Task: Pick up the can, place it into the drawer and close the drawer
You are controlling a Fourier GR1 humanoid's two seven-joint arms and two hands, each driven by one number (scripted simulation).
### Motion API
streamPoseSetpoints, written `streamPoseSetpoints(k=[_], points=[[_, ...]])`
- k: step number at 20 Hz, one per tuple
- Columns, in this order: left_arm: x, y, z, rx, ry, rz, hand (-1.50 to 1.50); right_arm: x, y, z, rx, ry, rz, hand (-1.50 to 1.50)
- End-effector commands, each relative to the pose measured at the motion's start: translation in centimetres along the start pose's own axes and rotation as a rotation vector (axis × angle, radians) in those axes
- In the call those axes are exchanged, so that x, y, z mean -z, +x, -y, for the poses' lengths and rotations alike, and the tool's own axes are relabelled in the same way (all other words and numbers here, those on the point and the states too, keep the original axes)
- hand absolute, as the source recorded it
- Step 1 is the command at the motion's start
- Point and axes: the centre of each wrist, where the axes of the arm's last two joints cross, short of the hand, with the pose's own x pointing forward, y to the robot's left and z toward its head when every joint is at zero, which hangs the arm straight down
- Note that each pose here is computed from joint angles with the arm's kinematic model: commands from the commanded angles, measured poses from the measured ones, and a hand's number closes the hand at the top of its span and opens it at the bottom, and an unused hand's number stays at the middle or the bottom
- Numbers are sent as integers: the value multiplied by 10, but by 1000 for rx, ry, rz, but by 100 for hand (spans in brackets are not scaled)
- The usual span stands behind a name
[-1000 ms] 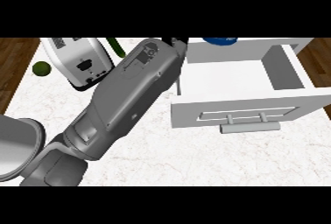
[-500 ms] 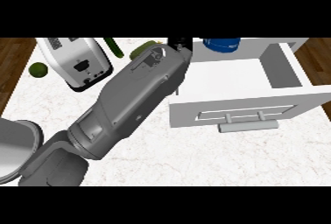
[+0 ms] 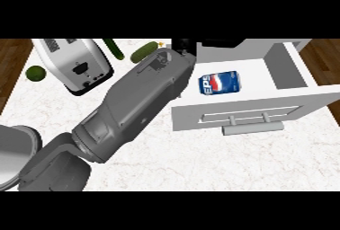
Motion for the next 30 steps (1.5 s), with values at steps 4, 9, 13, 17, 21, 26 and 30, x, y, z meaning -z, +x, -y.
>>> streamPoseSetpoints(k=[4, 9, 13, 17, 21, 26, 30], points=[[-8, -17, 0, 7, 37, 19, -150, 9, -4, 4, -3, 11, 2, -150], [-1, -11, 0, 14, 71, 19, -150, 6, 8, 3, 5, 5, 0, -150], [-4, -16, -2, -37, 30, 18, -150, 8, 11, -5, -101, 1, 89, -150], [-2, -9, -1, -62, 67, 54, -150, 14, 39, -3, -336, 87, 197, -150], [-6, -8, 2, -81, 38, 92, -150, 21, 40, -17, -350, 126, 266, -150], [-6, -5, 4, -92, 34, 119, -150, 41, 45, -37, -485, 157, 308, -150], [-9, 6, 12, -94, 44, 114, -150, 62, 37, -59, -551, 192, 310, -150]])
